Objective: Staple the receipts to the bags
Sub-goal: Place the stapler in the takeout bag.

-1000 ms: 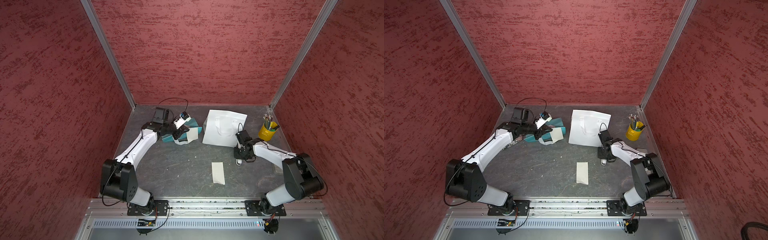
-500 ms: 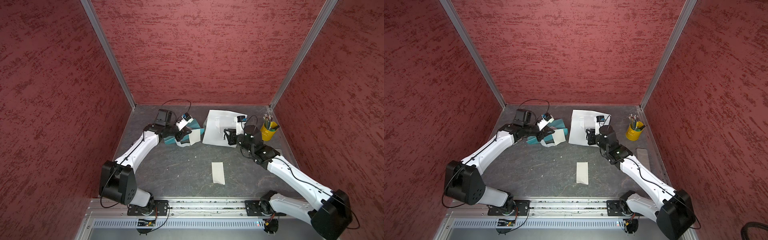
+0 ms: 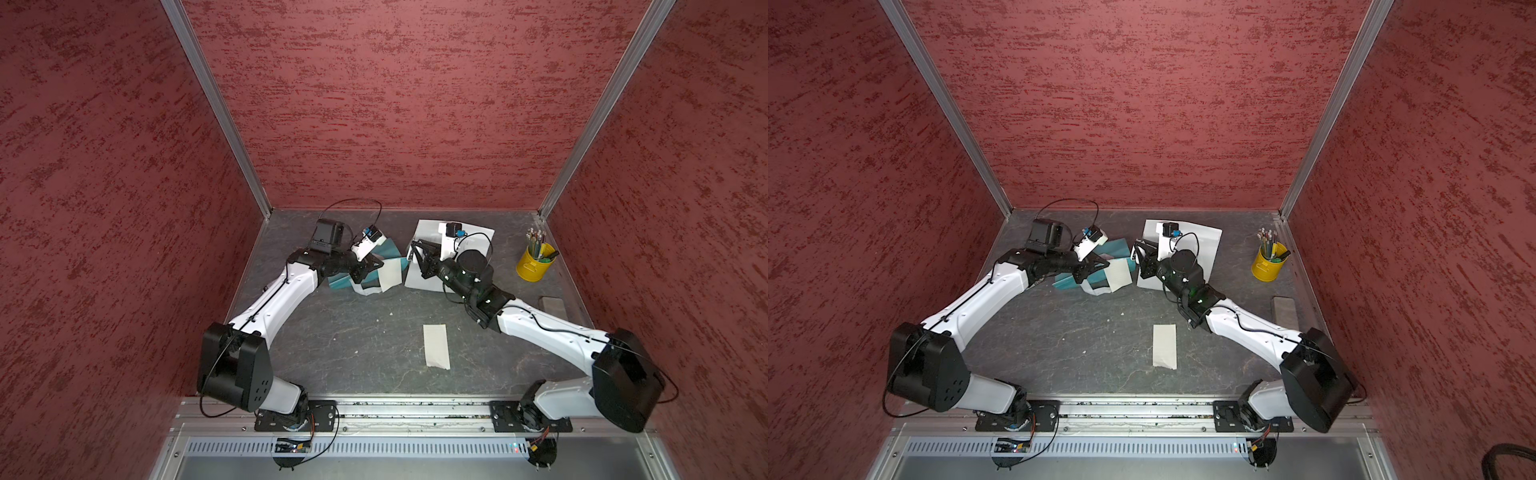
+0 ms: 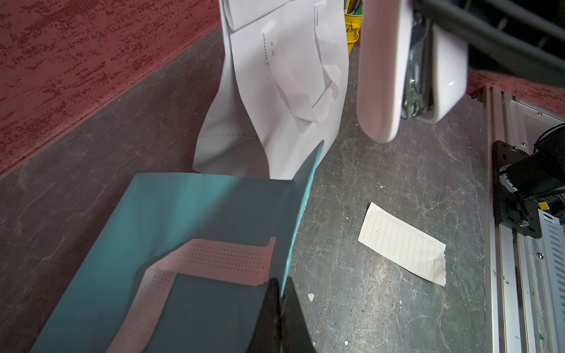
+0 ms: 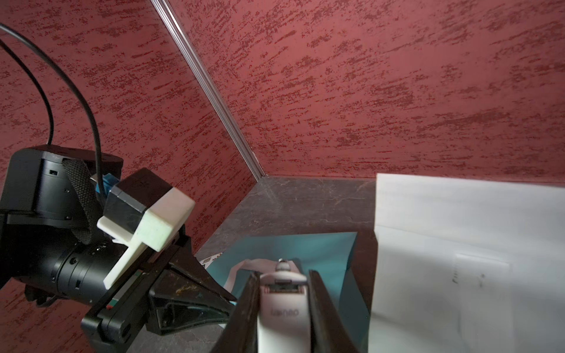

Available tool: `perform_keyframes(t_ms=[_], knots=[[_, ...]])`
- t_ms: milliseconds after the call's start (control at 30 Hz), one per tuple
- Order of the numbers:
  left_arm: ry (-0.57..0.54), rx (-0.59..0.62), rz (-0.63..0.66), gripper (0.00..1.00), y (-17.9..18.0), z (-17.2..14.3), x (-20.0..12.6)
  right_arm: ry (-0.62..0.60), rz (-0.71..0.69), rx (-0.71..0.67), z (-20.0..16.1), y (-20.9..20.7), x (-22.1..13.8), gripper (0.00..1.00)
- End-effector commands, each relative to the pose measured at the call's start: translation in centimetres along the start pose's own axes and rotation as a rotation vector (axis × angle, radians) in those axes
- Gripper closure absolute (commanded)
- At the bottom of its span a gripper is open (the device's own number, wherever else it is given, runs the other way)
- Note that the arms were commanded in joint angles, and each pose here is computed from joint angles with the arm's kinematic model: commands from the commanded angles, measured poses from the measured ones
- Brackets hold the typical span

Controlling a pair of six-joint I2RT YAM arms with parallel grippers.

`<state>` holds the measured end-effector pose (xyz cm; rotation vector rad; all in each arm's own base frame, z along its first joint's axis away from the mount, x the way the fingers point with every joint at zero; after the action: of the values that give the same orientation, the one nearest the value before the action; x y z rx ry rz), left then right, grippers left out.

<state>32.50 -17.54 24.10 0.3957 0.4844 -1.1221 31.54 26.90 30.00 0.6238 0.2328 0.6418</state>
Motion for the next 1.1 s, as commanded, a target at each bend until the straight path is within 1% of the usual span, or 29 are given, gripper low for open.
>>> perform_keyframes(t_ms=[0, 67, 100, 367, 667, 1067], knots=[[-0.029, -0.007, -0.013, 1.0, -0.1, 0.4, 0.2, -0.127, 0.066, 0.016, 2.5, 3.0, 0.9, 1.0], [-0.026, -0.009, -0.015, 1.0, -0.2, 0.3, 0.3, -0.145, 0.069, 0.021, 2.7, 3.6, 1.0, 1.0], [-0.025, -0.012, -0.014, 1.0, -0.2, 0.2, 0.3, -0.128, 0.048, 0.018, 1.8, 3.2, 1.7, 1.0], [-0.03, -0.023, -0.009, 1.0, -0.2, -0.1, 0.0, -0.096, -0.034, 0.004, -0.4, 3.1, 3.5, 1.0], [-0.038, -0.03, -0.009, 1.0, -0.1, -0.3, 0.0, -0.094, -0.115, -0.036, -1.5, 2.9, 4.2, 1.0], [-0.042, -0.04, -0.003, 1.0, 0.3, -0.3, -0.1, -0.055, -0.18, -0.068, -2.9, 2.4, 4.5, 1.0]])
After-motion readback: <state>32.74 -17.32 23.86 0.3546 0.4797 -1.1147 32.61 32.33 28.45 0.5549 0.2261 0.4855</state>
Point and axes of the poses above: each gripper's point midway between its finger pads, its own x axis out along the fingers, its own y axis along the line the jaws close on, z = x × y, the point moved 5 cm from there along -x, back along the fingers, and after that the axes turned 11 degrees about x, right-handed, at the moved point
